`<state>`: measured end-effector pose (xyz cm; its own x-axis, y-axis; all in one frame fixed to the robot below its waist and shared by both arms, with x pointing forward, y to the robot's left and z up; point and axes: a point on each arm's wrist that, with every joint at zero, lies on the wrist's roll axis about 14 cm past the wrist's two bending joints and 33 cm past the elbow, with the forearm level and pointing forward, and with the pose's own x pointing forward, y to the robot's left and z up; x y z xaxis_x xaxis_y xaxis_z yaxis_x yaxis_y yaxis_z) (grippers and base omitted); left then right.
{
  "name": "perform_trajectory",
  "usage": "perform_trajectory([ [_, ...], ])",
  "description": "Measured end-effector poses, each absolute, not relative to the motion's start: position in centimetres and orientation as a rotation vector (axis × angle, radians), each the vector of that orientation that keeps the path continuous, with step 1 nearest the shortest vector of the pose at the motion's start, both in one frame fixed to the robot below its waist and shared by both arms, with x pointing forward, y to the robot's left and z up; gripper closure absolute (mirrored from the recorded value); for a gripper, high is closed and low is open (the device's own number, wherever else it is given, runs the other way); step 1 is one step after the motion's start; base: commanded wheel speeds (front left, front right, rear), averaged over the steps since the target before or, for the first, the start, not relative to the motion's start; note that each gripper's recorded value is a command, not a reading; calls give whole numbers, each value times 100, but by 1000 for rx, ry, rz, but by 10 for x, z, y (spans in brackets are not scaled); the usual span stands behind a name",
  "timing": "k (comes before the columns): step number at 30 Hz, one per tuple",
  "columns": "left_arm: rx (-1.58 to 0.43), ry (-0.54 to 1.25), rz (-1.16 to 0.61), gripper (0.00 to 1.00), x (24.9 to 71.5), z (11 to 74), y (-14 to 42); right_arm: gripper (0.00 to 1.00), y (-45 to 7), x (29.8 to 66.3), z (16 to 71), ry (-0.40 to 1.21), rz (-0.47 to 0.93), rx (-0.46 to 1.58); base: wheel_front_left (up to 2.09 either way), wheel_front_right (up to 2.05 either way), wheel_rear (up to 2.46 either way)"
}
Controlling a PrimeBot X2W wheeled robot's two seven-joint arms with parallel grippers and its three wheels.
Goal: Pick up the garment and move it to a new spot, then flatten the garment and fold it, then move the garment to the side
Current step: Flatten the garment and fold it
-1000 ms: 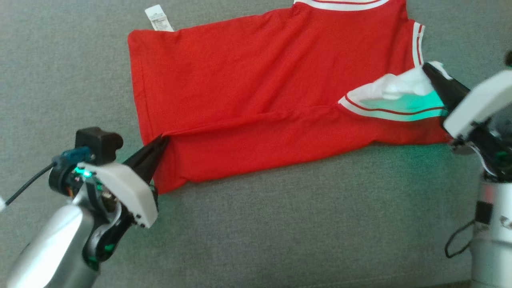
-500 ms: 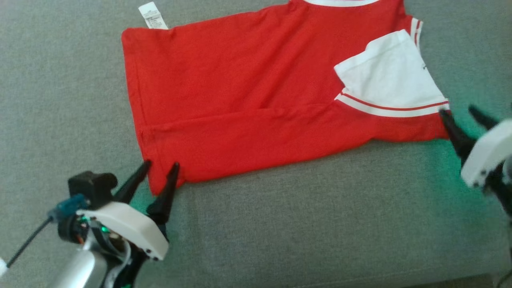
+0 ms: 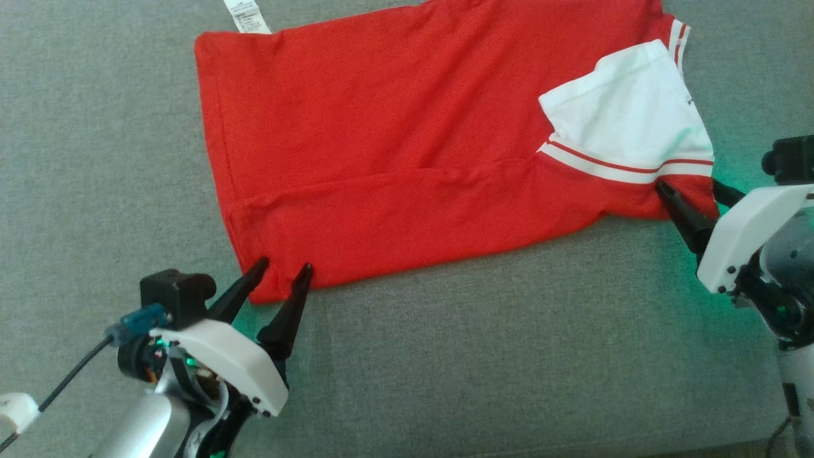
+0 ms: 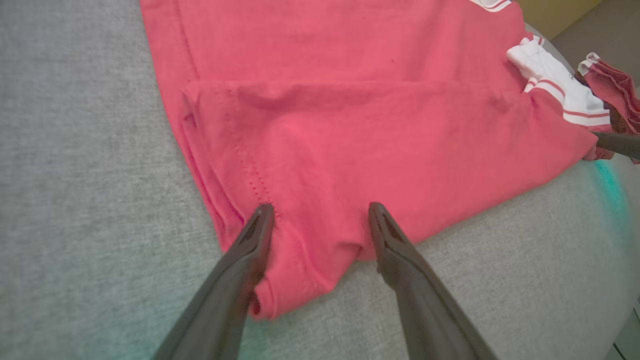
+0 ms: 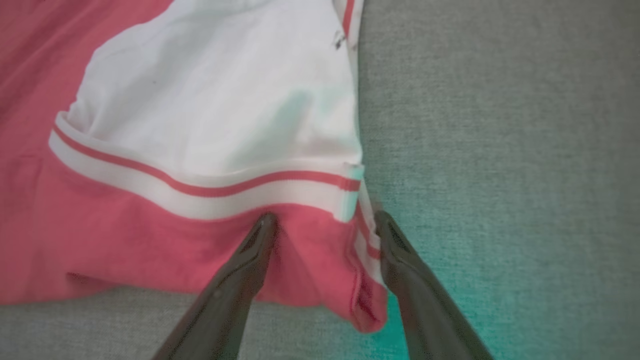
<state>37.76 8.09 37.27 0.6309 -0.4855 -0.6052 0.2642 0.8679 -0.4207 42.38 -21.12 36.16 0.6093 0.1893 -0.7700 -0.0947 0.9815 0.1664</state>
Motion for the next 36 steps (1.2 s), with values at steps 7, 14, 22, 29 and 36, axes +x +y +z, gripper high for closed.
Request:
perform_trajectory([
  [7,-271,797,-449,0,370,370,80,0,-207,418,364,919,197,112,0,0,0],
  [14,-155,838,-484,0,366,361,87,0,-208,417,361,941,200,116,0,0,0],
  [22,-52,852,-534,100,378,351,98,100,-207,422,358,951,215,146,0,0,0],
  [29,12,845,-547,100,373,367,108,100,-217,413,373,944,211,159,0,0,0],
  [36,-4,883,-602,100,304,394,100,100,-242,366,393,1002,202,150,0,0,0],
])
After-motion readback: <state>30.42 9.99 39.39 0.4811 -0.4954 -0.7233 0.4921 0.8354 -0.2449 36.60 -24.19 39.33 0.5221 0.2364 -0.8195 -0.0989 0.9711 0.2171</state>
